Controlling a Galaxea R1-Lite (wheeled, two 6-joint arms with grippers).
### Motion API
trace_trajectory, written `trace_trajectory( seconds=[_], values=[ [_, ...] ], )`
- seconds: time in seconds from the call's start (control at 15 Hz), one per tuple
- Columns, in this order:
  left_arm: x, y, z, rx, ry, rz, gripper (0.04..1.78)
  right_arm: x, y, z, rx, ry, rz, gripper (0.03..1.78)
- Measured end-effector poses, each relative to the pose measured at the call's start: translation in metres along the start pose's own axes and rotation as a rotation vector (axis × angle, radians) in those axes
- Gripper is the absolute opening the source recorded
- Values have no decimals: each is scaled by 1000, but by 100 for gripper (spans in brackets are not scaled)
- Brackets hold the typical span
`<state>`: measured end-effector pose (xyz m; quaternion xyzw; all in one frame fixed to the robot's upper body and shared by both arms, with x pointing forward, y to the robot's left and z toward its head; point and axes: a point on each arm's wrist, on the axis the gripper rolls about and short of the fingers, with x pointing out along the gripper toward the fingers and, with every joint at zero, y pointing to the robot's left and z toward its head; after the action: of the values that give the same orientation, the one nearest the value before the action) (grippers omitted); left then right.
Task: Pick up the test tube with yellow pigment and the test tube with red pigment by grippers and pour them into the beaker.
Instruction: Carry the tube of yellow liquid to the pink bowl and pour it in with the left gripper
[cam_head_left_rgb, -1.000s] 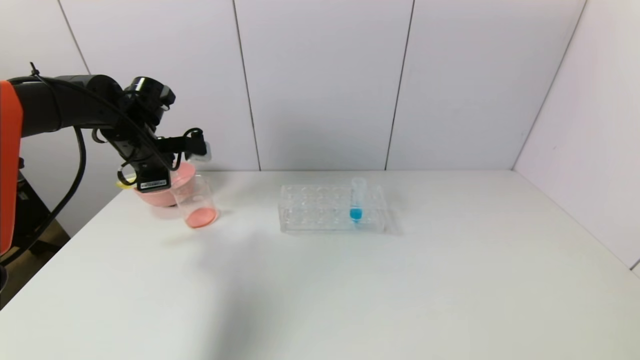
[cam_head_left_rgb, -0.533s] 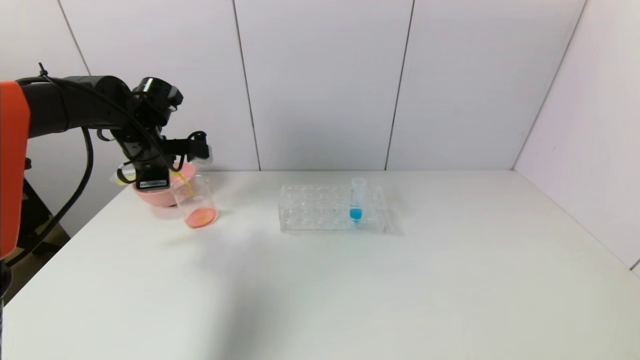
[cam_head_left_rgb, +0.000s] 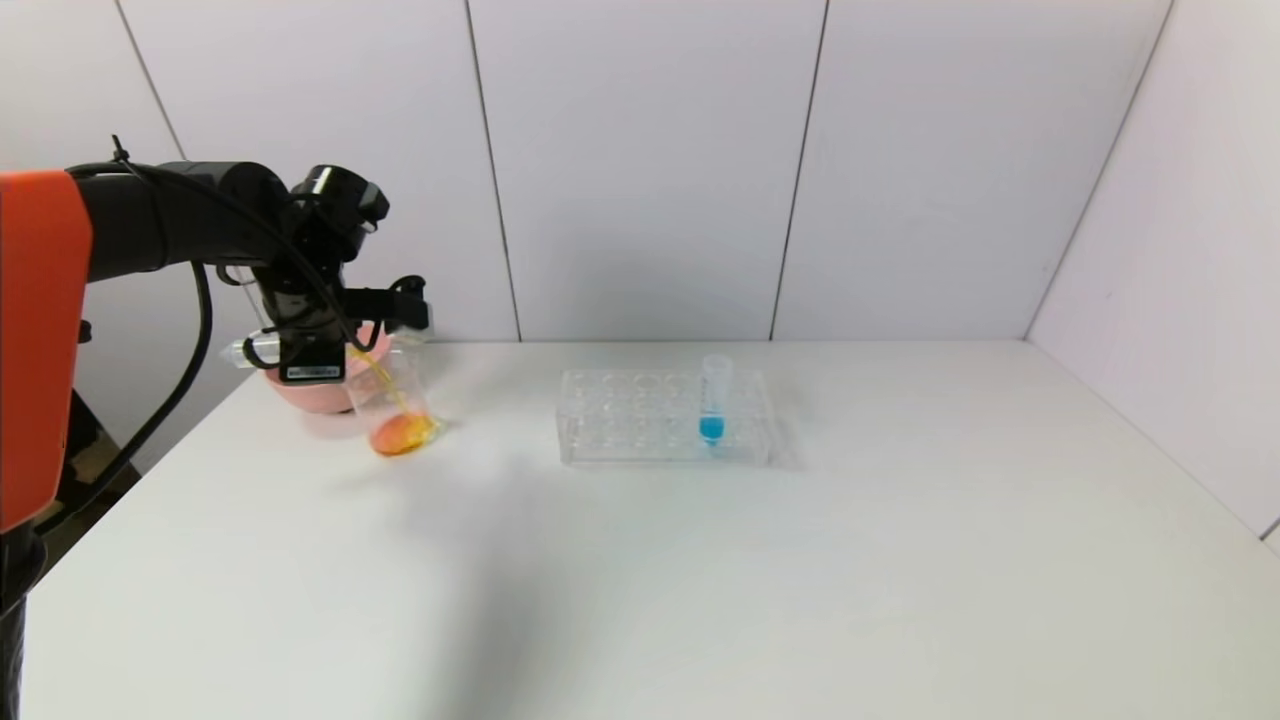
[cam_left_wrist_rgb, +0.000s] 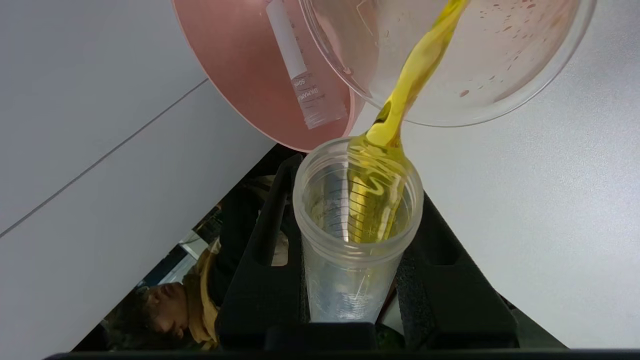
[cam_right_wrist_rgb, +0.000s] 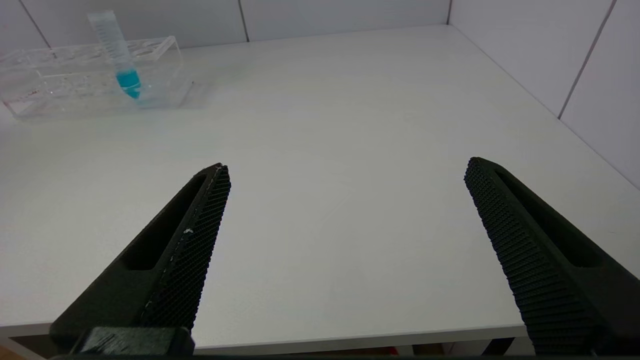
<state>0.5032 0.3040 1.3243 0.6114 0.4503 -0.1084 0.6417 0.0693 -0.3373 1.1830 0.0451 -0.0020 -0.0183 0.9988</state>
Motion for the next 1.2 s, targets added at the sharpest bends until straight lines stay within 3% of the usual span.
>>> trace_trajectory(
  seconds=[0.8,1.2],
  values=[
    [-7,-4,17,73,142,83,51,0,0,0,0,0,0,171],
    [-11,-7,24,89,137,87,51,0,0,0,0,0,0,171]
  ],
)
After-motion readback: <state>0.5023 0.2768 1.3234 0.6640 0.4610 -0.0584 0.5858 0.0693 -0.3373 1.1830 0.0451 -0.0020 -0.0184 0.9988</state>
